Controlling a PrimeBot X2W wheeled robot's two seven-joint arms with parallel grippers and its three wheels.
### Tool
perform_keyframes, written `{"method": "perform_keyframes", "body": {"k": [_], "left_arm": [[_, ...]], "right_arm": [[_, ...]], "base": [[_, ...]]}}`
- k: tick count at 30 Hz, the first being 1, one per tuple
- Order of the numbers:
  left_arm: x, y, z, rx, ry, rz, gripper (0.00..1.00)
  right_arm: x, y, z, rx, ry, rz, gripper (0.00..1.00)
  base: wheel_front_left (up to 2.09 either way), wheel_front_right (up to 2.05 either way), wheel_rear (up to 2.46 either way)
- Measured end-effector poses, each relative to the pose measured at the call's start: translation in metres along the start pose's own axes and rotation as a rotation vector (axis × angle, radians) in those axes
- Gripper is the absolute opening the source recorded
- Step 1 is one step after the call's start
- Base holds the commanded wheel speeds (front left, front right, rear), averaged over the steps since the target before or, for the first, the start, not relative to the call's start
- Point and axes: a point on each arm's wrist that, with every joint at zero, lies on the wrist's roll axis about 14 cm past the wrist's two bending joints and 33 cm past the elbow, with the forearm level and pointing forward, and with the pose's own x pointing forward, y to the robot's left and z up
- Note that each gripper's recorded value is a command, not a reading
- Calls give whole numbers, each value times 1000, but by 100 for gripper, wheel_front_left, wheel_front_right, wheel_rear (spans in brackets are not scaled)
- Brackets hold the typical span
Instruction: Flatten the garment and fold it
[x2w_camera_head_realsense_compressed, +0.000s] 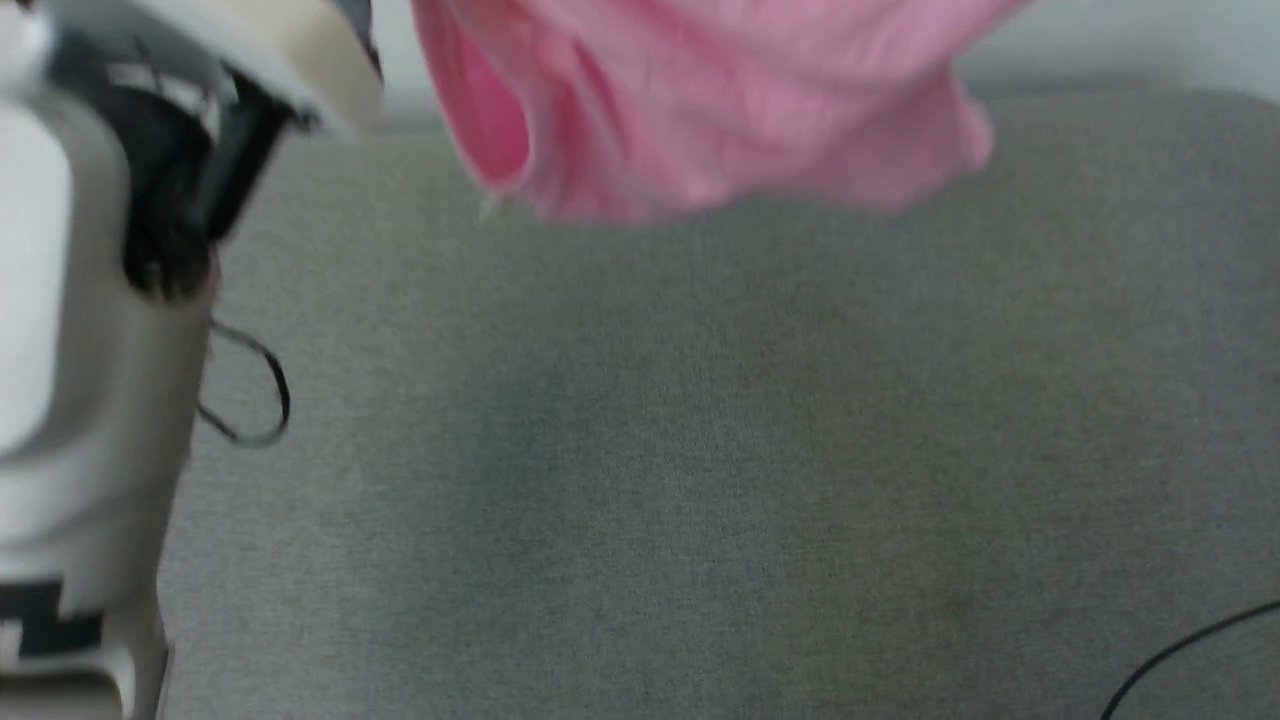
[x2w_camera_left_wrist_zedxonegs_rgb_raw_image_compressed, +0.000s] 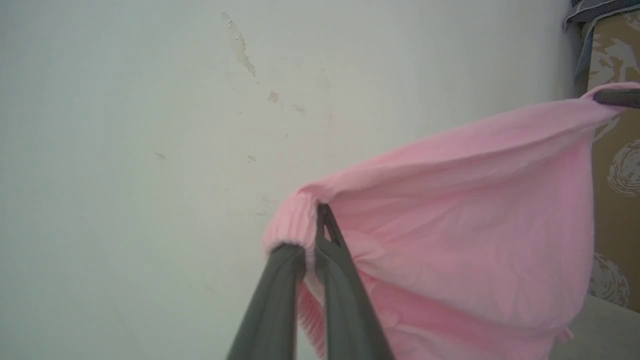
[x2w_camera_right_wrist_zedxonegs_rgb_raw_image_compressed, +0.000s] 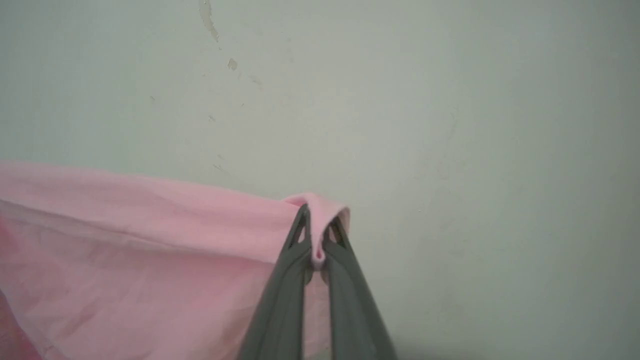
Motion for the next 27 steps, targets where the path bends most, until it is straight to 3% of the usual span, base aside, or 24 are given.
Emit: {"method": "perform_keyframes", "body": {"k": [7,14,21,27], "left_arm": [[75,28,-44,-23,5,42,0],[114,39,-122,-52,48,73,0],[109,25,-213,-91,159,60,0],[44,-9,-297,-195,350,61,0]], "right_arm": [[71,-30,-18,-39,-77,-66,0],[116,-46,-103,-1,-11,-96,0],[122,-53,-193,68,107,-108,0],[76,-37,-283,89,306,-92,0]], "base": [[0,0,0],[0,0,0],[0,0,0],[0,0,0]]}}
